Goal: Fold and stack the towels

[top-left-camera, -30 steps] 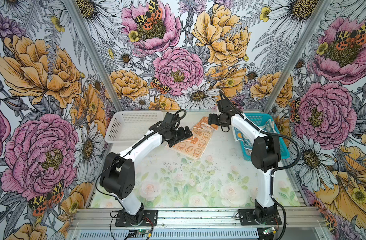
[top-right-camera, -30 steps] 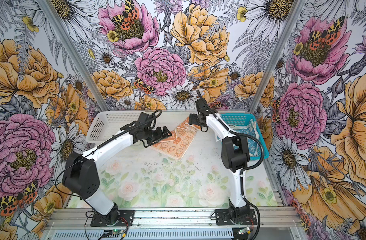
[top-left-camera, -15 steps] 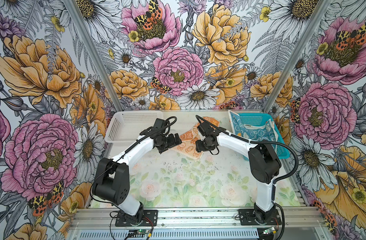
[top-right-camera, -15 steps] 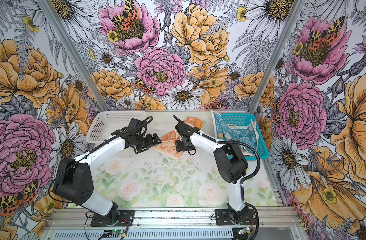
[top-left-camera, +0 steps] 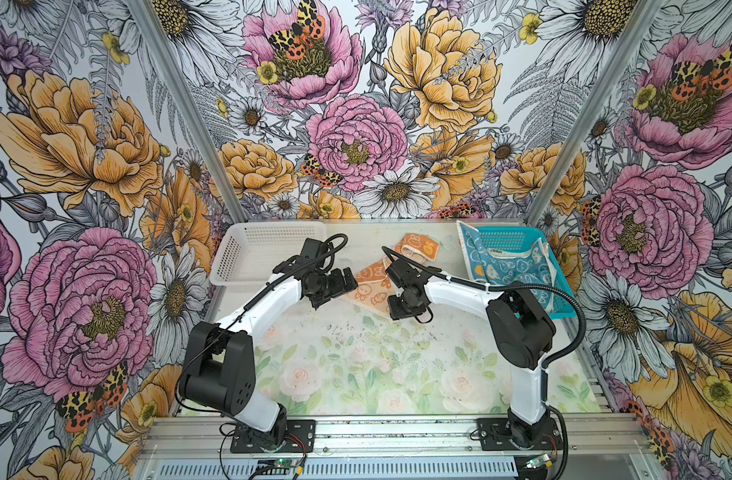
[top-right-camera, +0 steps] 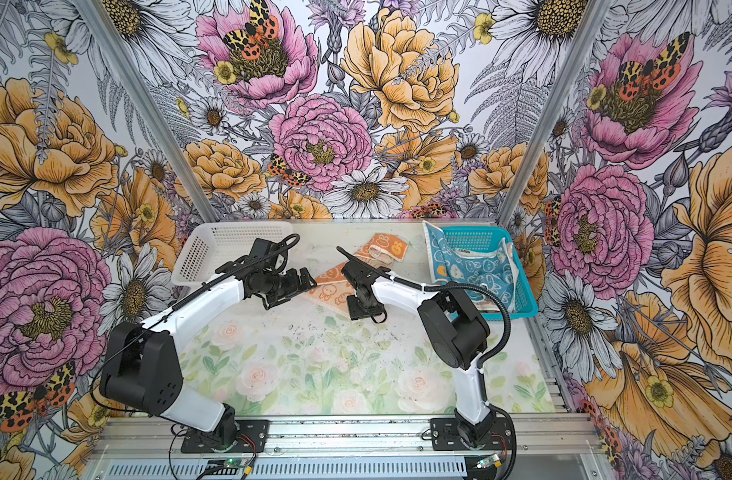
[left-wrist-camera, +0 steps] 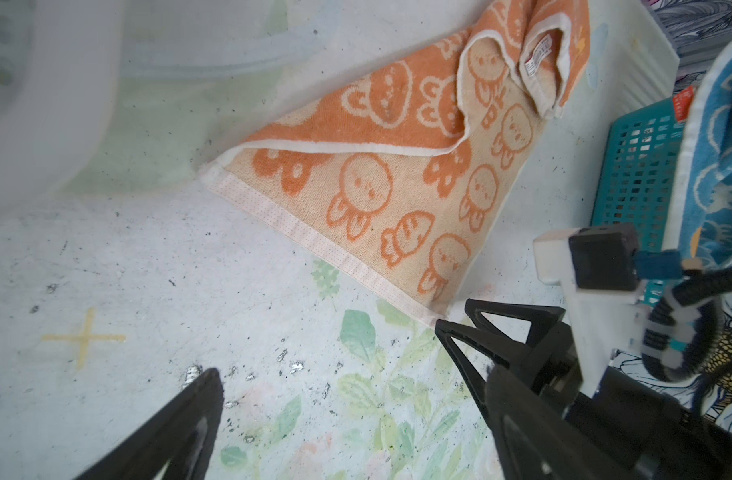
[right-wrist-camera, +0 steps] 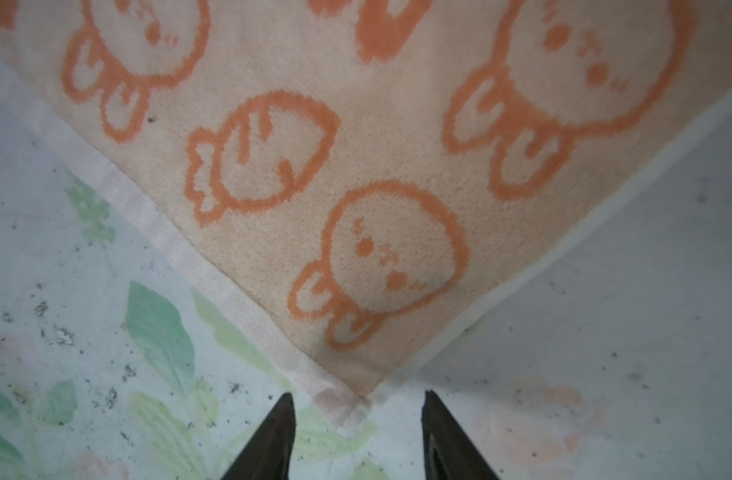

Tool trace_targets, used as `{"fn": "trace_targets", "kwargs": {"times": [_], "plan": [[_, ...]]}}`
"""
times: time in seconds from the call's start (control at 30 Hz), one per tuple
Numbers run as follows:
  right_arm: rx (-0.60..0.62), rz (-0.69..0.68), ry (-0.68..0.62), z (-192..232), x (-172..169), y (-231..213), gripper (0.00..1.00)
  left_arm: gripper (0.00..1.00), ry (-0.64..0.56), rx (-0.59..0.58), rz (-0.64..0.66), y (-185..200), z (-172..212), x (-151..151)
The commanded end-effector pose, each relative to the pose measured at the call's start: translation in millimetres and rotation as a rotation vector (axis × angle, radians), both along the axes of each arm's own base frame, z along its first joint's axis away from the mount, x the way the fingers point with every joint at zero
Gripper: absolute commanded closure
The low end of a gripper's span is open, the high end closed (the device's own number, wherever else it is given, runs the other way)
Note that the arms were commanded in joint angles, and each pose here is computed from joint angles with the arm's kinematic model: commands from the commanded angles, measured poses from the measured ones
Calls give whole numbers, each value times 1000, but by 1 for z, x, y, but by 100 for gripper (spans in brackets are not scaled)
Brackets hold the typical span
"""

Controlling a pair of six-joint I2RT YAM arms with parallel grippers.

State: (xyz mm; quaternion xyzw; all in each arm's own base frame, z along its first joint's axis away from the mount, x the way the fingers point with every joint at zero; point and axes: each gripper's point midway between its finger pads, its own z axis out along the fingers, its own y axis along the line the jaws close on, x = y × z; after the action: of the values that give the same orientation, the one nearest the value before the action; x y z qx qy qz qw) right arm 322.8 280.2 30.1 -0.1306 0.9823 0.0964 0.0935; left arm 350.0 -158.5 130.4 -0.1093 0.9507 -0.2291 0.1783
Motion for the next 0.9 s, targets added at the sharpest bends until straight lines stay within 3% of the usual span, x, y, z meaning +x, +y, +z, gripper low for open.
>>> {"fn": "trace_targets", "kwargs": {"times": [0.0,0.17,0.37,0.47,0.73,0.87], "plan": [[-39,-7,5,-14,-4,-1,49,1,-5,28,-2,6,-3,-2],[-62,3,22,-25,-9,0,52,1,-11,34,0,7,-2,-4],[-93,-4,16,-28,-11,-7,90,1,0,74,-9,9,-9,-8],[-93,-14,10,-23,-12,-15,100,1,10,116,-50,3,-17,-13],[-68,-76,-30,4,-1,-54,100,2,90,293,-155,-16,-58,-20],[-56,-102,-36,11,3,-71,100,11,98,343,-172,-18,-70,-10]]}}
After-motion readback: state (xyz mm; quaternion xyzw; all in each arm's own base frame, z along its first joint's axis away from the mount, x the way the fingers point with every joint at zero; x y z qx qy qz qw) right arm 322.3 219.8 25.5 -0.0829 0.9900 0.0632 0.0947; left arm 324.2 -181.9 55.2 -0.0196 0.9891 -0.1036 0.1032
